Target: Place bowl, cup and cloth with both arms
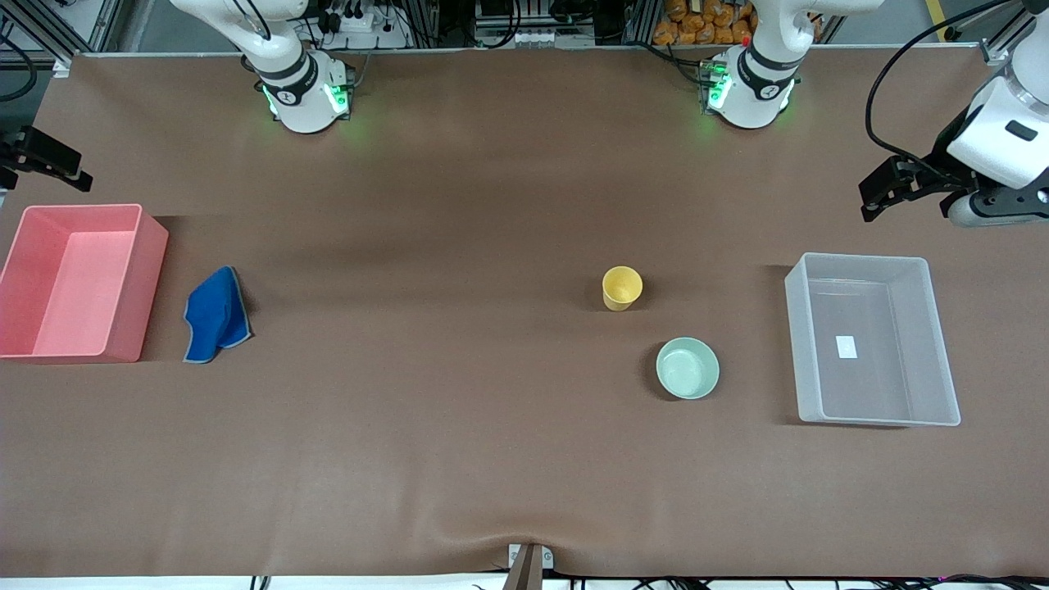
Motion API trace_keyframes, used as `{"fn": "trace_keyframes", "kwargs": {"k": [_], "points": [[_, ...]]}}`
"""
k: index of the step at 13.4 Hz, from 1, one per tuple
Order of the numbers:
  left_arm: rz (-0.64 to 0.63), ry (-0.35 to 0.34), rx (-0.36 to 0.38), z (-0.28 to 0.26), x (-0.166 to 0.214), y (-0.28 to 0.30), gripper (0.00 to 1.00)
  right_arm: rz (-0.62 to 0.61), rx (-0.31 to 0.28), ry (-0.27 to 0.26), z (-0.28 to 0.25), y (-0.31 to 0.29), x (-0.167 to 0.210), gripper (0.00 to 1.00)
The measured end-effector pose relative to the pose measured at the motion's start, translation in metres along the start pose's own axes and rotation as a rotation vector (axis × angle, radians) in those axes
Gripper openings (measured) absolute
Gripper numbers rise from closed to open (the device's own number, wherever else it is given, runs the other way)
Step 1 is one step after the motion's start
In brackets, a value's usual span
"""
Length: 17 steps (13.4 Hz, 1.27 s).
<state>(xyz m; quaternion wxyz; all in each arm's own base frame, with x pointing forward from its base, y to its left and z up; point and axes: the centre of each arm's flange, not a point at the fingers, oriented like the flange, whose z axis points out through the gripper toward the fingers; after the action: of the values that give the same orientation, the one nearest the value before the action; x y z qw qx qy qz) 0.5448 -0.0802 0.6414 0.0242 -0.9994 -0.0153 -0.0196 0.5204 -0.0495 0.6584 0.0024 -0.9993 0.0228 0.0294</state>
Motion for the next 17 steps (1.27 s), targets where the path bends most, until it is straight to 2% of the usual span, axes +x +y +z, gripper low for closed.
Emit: {"fn": "trace_keyframes", "kwargs": {"k": [9, 14, 17], "points": [[0.001, -0.003, 0.001, 0.002, 0.001, 0.001, 1.00, 0.000, 0.000, 0.000, 0.000, 0.000, 0.000, 1.00], [0.024, -0.037, 0.006, 0.030, 0.012, 0.022, 1.00, -0.002, -0.001, 0.000, 0.000, 0.000, 0.000, 1.00], [0.039, -0.041, 0.006, 0.066, 0.018, 0.032, 1.00, 0.000, -0.003, 0.000, 0.000, 0.001, 0.000, 1.00]]}}
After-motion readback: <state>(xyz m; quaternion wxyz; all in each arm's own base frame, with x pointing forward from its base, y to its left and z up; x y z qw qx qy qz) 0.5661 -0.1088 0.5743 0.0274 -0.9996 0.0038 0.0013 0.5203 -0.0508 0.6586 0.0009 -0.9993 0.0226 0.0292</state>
